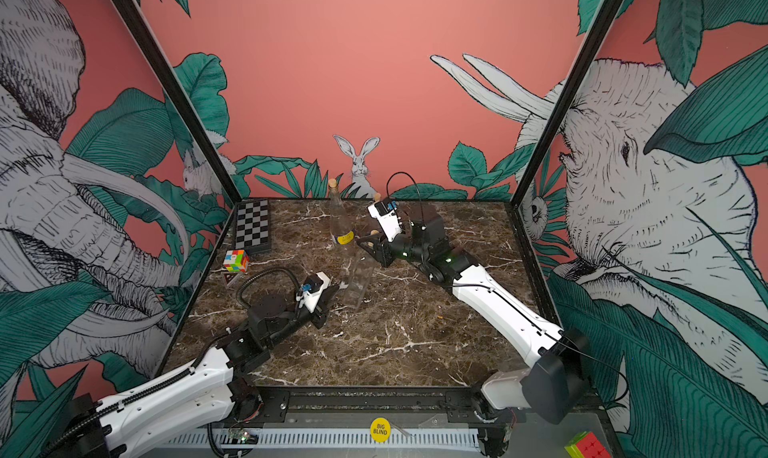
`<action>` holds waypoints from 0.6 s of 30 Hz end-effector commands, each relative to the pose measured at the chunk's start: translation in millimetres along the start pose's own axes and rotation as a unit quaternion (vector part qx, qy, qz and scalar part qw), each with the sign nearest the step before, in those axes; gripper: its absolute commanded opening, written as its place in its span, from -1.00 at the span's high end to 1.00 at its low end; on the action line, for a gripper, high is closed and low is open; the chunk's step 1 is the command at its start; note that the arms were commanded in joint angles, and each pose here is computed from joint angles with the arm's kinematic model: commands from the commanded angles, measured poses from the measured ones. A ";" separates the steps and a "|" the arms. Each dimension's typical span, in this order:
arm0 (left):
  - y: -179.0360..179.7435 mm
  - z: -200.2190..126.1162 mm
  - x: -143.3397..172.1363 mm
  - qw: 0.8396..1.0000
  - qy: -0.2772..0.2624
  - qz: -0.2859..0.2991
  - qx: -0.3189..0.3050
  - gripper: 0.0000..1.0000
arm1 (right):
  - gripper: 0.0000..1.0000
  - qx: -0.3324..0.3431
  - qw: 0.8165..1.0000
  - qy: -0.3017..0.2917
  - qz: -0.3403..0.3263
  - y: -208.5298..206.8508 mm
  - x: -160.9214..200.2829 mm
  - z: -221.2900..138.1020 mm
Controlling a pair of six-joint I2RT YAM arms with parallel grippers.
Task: Remove the label from the bottle
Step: Tear open the label from the bottle.
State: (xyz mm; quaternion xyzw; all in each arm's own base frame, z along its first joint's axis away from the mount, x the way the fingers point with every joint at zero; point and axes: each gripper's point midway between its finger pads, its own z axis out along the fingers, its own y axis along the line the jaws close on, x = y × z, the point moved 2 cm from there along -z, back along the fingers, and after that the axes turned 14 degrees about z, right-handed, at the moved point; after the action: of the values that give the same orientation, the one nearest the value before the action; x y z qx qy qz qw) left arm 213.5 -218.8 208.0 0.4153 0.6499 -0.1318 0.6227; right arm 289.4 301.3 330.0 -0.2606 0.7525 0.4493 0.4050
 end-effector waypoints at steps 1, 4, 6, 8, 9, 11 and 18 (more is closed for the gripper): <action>4.8 -3.4 -3.7 1.000 -0.012 -0.005 -0.015 1.00 | 1.00 -0.050 0.997 -0.036 -0.043 26.2 -22.5 -13.3; 5.6 -3.1 -1.8 1.000 -0.009 -0.007 -0.019 1.00 | 1.00 -0.053 0.997 -0.026 -0.052 26.6 -18.3 -12.9; 6.6 -3.2 -1.6 1.000 -0.009 -0.008 -0.021 1.00 | 1.00 -0.045 0.997 -0.018 -0.062 24.7 -15.2 -14.1; 7.9 -2.9 -0.8 1.000 -0.008 -0.011 -0.024 1.00 | 1.00 -0.034 0.997 -0.008 -0.072 21.3 -11.1 -14.5; 8.4 -3.0 -0.8 1.000 -0.009 -0.012 -0.025 1.00 | 1.00 -0.030 0.997 -0.002 -0.075 20.2 -8.6 -15.1; 9.4 -3.1 0.1 1.000 -0.008 -0.013 -0.027 1.00 | 1.00 -0.026 0.996 0.007 -0.081 18.8 -4.6 -15.7; 12.2 -2.3 1.5 0.999 -0.007 -0.018 -0.030 1.00 | 1.00 -0.027 0.996 0.015 -0.082 18.2 0.0 -16.2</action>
State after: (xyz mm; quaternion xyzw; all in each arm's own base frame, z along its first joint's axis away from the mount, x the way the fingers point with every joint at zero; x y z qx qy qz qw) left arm 217.7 -212.4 203.6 0.4014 0.6615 -0.1245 0.6211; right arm 273.2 297.7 314.4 -0.3221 0.7528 0.4265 0.3844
